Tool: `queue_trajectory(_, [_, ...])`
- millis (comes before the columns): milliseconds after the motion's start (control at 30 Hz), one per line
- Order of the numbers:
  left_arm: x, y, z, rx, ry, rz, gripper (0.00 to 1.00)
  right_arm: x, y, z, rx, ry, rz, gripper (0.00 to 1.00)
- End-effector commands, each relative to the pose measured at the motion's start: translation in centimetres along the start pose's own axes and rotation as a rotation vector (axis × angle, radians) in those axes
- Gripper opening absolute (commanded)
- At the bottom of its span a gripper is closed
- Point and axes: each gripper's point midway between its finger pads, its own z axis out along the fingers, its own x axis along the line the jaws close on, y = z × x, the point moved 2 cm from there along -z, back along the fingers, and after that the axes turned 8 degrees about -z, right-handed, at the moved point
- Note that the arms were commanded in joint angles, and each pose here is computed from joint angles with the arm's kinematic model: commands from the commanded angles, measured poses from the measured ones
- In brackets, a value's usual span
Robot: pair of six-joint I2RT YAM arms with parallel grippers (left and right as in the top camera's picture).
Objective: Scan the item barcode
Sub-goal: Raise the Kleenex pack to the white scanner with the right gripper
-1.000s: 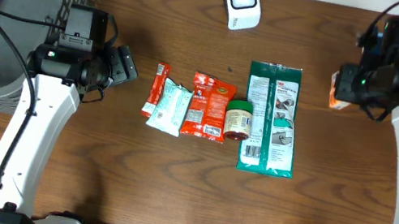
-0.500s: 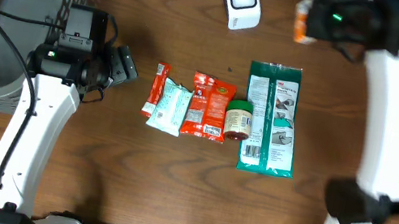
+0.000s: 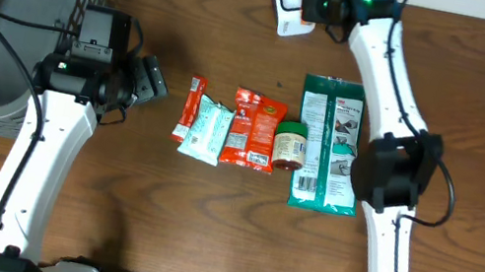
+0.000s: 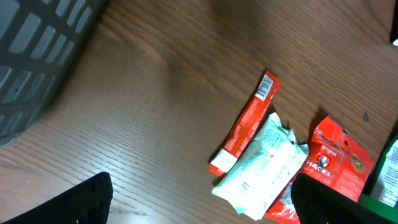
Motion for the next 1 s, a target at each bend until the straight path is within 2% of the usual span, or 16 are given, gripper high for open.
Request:
queue_trajectory(0, [0.1,0.4,-0.1,-0.011,0.009,0.014,0.92,1.2,0.5,1.5,-0.043,0.002,-0.027,0.01])
queue_trajectory(267, [0.1,0.4,-0.1,-0.011,0.009,0.014,0.92,1.2,1.5,2.7,-0.109,0.003,0.105,0.01])
queue_trajectory(967, [0.1,0.4,-0.1,-0.011,0.009,0.014,0.92,0.8,-0.8,6.3,-0.077,0.0,0.184,0.01])
